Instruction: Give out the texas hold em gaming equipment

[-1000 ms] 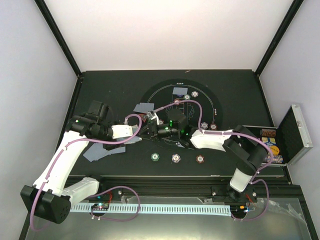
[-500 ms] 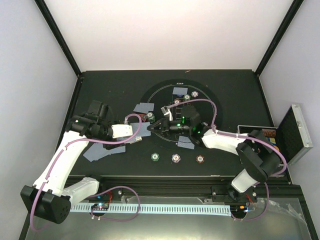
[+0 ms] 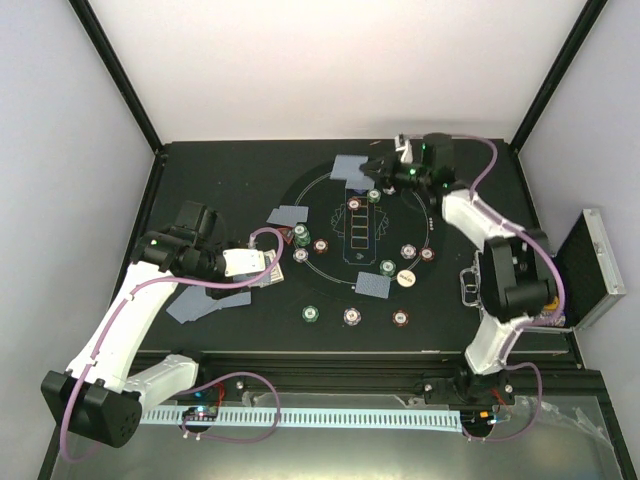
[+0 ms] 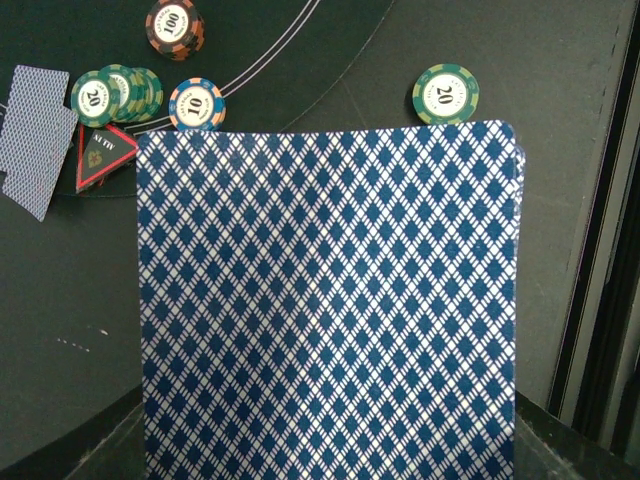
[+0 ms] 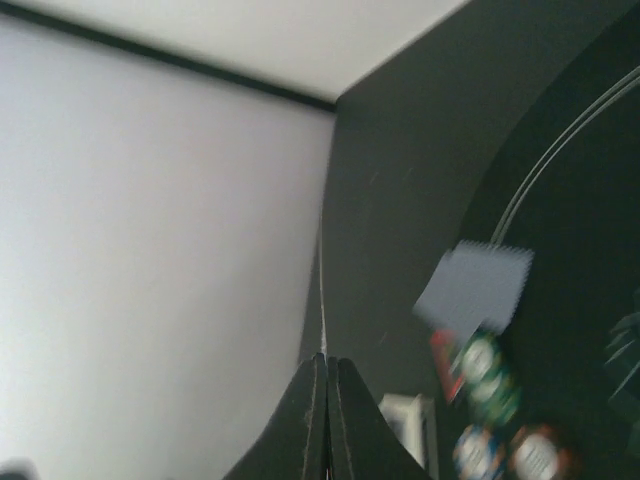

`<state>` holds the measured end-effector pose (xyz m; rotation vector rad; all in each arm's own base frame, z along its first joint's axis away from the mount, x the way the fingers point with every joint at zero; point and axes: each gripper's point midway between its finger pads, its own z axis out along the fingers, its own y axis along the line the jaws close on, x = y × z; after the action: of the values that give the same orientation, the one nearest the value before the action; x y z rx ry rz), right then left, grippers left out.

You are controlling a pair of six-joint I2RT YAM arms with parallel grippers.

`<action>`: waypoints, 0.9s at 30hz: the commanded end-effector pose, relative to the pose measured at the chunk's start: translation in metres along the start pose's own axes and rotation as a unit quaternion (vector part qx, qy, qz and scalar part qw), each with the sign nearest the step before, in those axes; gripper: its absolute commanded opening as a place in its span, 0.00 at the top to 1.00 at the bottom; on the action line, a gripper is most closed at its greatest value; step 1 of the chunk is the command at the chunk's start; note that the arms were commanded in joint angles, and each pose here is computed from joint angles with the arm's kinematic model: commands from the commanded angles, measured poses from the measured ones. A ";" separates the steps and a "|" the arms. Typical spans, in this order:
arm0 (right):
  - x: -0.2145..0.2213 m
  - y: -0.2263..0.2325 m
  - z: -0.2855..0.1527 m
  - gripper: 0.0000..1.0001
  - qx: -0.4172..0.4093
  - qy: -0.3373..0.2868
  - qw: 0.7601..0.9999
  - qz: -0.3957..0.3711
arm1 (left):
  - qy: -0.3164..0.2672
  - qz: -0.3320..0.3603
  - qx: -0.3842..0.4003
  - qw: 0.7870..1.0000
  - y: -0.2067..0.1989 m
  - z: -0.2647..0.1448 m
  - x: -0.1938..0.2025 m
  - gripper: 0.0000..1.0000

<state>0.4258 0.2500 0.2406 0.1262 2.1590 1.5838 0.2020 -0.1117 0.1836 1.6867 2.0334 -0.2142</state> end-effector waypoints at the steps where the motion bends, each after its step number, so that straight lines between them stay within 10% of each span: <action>1: -0.060 -0.085 0.003 0.99 0.123 -0.011 0.992 0.019 | -0.001 0.001 -0.003 1.000 0.004 0.000 -0.002 0.98; 8: -0.132 -0.158 0.034 0.99 0.183 -0.034 0.982 0.044 | -0.002 -0.016 0.005 1.000 0.005 0.003 -0.003 0.99; 19: -0.133 -0.216 0.064 0.99 0.192 -0.025 0.977 0.085 | 0.004 -0.027 0.005 1.000 0.004 0.002 -0.001 0.98; 27: -0.133 -0.189 0.045 0.42 0.216 -0.018 0.975 0.042 | -0.006 -0.036 0.006 0.999 0.003 0.000 -0.005 0.98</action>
<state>0.6033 0.1864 0.0508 0.4732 2.4900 1.1772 0.2041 -0.1118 0.1775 1.6491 2.1005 -0.2439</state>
